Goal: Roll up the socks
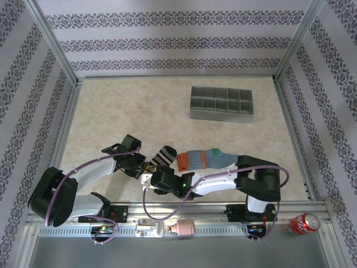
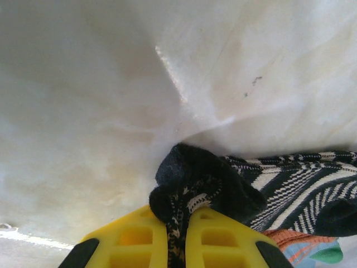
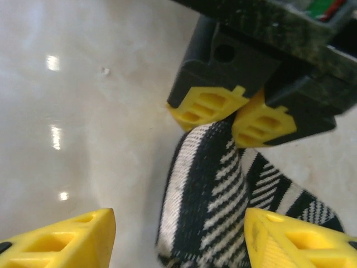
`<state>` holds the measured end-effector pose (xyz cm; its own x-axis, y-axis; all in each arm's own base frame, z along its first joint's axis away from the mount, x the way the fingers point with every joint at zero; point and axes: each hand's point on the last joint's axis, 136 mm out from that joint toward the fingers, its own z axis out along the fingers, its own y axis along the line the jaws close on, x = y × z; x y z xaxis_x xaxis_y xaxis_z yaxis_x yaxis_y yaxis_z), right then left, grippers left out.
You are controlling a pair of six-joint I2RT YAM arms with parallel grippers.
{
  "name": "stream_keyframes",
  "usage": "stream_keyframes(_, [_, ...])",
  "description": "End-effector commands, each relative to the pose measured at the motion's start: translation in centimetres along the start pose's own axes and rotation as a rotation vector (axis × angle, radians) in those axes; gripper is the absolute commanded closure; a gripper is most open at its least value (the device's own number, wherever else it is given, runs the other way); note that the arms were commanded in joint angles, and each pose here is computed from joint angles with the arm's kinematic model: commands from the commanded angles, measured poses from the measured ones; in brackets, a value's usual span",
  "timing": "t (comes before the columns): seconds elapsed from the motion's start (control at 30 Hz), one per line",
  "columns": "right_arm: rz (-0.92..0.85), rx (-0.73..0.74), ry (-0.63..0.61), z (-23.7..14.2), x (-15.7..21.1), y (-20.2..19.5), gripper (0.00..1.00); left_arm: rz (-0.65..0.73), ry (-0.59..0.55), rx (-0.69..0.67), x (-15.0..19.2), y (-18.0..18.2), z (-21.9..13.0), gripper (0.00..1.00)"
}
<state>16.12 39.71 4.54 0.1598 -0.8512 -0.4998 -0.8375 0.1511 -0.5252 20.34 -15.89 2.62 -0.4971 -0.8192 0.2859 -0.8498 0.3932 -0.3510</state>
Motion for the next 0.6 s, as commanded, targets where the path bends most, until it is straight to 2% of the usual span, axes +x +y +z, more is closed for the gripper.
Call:
stream_keyframes(0.0, [-0.073, 0.179, 0.061, 1.0, -0.3, -2.9, 0.42, -0.023, -0.045, -0.126, -0.6, 3.0, 0.3, 1.00])
stream_keyframes(0.07, [-0.101, 0.184, 0.070, 1.6, -0.4, -2.9, 0.47, -0.025, -0.044, -0.125, -0.6, 3.1, 0.3, 1.00])
stream_keyframes(0.17, [-0.111, 0.167, 0.078, 2.1, -0.3, -2.7, 0.68, -0.028, -0.048, -0.118, -0.6, 3.2, 0.2, 1.00])
stream_keyframes(0.37, [0.005, 0.059, 0.165, 3.4, 3.0, -1.6, 0.97, -0.017, -0.049, -0.082, -0.5, 2.4, -0.1, 1.00])
stream_keyframes(0.4, [0.032, 0.031, 0.184, 3.6, 3.8, -1.4, 1.00, -0.010, -0.052, -0.065, -0.5, 2.1, -0.3, 0.94])
stream_keyframes(0.47, [0.091, -0.052, 0.213, 3.7, 5.3, -0.4, 1.00, -0.001, -0.056, -0.023, -0.5, 1.2, -0.8, 0.69])
stream_keyframes(0.57, [0.158, -0.178, 0.228, 3.6, 7.0, 1.3, 1.00, 0.000, -0.051, 0.029, -0.4, 0.0, -1.8, 0.42])
